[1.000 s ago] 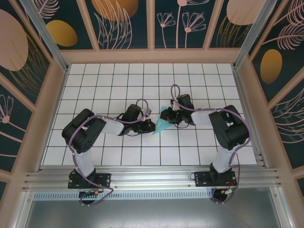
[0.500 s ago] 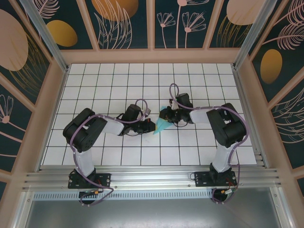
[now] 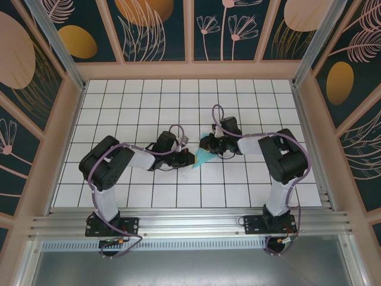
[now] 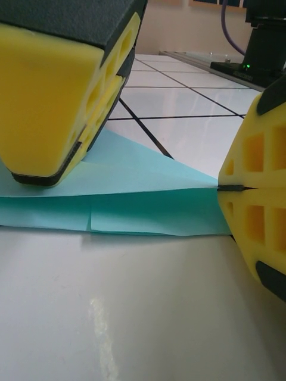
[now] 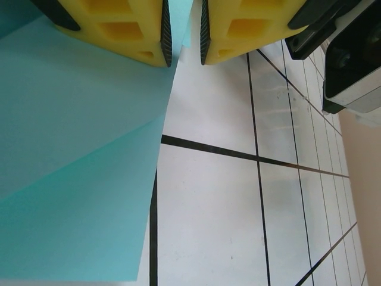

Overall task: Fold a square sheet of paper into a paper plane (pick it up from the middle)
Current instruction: Fourth fold the wing at the center of the table.

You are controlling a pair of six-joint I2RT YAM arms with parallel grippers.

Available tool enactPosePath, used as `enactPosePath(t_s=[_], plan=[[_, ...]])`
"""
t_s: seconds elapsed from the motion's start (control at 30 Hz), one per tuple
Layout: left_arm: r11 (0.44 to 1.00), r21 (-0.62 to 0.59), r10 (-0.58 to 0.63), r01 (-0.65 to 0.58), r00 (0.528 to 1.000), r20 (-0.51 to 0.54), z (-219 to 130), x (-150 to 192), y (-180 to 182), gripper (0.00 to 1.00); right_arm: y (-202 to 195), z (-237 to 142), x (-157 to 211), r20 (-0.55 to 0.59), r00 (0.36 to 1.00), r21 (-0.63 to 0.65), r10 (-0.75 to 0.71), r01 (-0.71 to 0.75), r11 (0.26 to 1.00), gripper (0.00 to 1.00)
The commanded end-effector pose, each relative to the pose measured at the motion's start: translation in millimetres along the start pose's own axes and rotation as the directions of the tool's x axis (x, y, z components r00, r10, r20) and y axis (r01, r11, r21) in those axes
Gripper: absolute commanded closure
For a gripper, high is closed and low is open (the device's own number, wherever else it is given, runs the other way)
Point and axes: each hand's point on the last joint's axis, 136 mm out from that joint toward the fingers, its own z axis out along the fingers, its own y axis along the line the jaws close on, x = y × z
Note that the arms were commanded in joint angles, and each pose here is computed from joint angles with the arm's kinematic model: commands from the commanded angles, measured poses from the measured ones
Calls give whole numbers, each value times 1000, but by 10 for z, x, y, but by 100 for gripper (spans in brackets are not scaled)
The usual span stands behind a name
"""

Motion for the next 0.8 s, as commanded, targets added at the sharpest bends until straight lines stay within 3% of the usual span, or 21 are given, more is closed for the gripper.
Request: enactPosePath(t_s=[0.0,0.37,0.47,0.77], plan=[[999,39,-8,7,1000,8,-10,-36,-35,100,137,-42,-89,20,999,-34,-42,43,999,75],[999,0,50,-51,998,29,-32,-100,-30,100,35,-291,-34,70,997,61,-14,10,998,66],[999,12,53,-53,998,23,-26,-94,-50,100,48,-276,23,55,998,26,-3,2,1000,65],[1000,-25,1,0,1000,28,-20,-84,47,100,175,-95,-34,14,1000,-57,-11,12,998,73]])
